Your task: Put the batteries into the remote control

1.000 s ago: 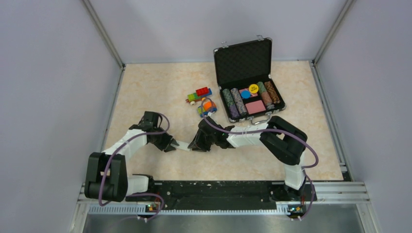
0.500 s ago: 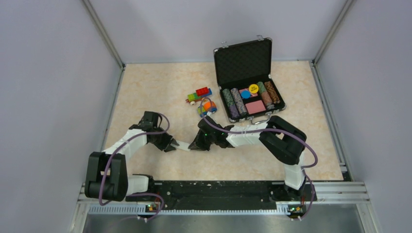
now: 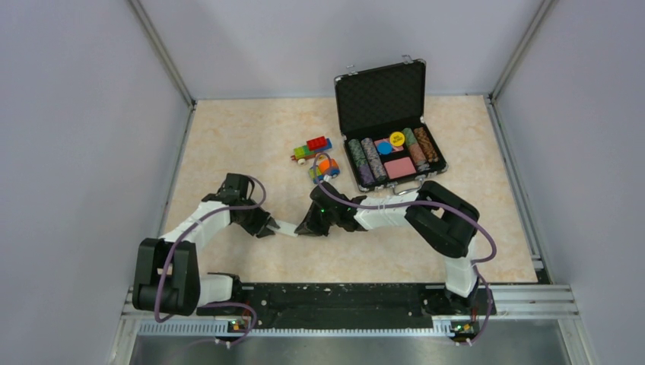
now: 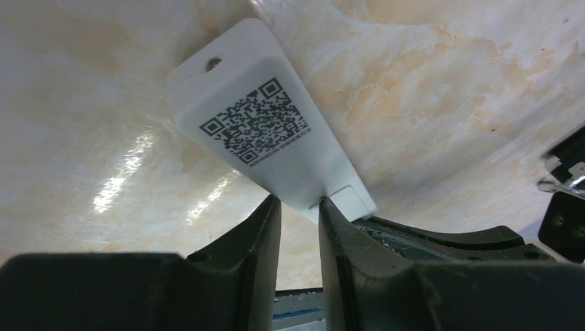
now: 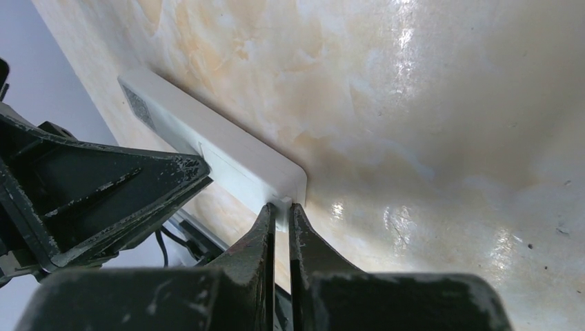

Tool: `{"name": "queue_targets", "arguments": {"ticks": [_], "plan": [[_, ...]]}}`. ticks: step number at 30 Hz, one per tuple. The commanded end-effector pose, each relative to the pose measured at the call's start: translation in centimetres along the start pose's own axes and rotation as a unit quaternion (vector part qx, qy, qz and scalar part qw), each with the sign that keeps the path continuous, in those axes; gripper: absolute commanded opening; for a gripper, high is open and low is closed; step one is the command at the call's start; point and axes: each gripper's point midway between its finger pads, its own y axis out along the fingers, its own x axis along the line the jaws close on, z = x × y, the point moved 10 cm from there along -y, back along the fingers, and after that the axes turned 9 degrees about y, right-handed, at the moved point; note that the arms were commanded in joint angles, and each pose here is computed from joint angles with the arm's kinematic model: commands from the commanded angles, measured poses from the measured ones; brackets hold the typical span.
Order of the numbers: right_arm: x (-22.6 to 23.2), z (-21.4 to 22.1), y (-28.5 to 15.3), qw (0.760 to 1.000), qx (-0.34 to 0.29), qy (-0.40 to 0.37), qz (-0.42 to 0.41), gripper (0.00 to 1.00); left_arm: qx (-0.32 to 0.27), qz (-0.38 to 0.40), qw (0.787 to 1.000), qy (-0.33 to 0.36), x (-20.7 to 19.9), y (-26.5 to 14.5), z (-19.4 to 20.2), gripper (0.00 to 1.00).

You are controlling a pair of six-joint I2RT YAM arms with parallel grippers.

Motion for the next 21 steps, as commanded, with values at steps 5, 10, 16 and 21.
{"name": "queue_targets", "arguments": {"ticks": [5,10,16,21], "plan": [[-5.0,0.6,2.5,0.994,-0.002,-0.004,0.111,0.03,-0.129,-0.052,0.987,0.079,-1.7,-4.5,-2.7,0.33],[-4.7,0.5,2.5,0.993,-0.008,-0.014,0.120,0.05,-0.185,-0.073,0.967,0.157,-2.3,-5.9,-4.4,0.42],[-3.8,0.2,2.4,0.992,-0.017,-0.028,0.124,0.10,-0.135,-0.104,0.967,0.188,-1.9,-3.1,-5.2,0.44],[-3.6,0.1,2.2,0.991,-0.023,-0.032,0.127,0.12,-0.123,-0.116,0.967,0.191,-0.9,-0.9,-5.3,0.56]]}}
